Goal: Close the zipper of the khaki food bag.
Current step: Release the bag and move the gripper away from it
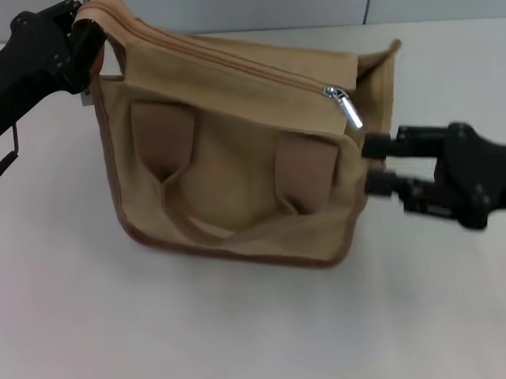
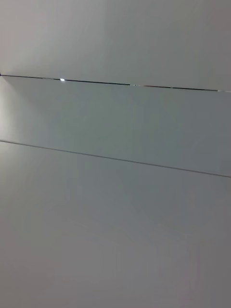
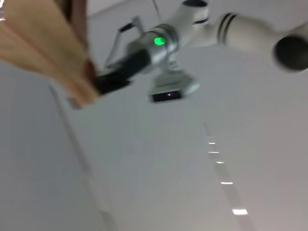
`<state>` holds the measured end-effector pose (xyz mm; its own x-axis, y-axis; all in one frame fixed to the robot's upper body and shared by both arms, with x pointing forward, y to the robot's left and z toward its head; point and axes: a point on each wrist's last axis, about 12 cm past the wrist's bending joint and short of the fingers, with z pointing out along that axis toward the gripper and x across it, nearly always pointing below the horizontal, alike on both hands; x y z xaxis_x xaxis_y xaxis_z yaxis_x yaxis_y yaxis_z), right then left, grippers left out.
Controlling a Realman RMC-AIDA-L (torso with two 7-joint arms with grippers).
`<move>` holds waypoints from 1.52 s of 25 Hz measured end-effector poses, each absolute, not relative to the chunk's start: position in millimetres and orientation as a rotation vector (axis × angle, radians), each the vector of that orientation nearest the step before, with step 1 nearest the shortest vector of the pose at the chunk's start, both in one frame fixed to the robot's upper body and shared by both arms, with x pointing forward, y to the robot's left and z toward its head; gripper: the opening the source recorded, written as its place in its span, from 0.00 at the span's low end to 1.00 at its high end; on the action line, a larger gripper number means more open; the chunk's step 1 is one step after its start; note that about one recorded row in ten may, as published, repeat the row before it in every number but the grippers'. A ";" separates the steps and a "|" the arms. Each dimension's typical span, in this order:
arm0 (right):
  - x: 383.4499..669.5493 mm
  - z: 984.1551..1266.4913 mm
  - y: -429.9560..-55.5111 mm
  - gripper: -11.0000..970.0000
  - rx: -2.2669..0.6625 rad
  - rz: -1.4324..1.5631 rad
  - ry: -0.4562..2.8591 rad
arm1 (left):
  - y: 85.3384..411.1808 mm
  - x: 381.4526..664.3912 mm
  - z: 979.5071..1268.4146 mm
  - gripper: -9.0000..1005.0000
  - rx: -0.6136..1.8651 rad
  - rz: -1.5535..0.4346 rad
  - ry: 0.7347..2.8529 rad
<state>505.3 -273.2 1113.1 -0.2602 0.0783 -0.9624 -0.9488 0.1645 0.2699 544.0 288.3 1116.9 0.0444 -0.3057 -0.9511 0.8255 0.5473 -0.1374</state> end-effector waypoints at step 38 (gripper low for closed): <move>458.5 1063.9 -275.1 0.84 -1.160 1.136 1.416 | 292.7 541.7 1110.9 0.09 0.477 -0.934 1.289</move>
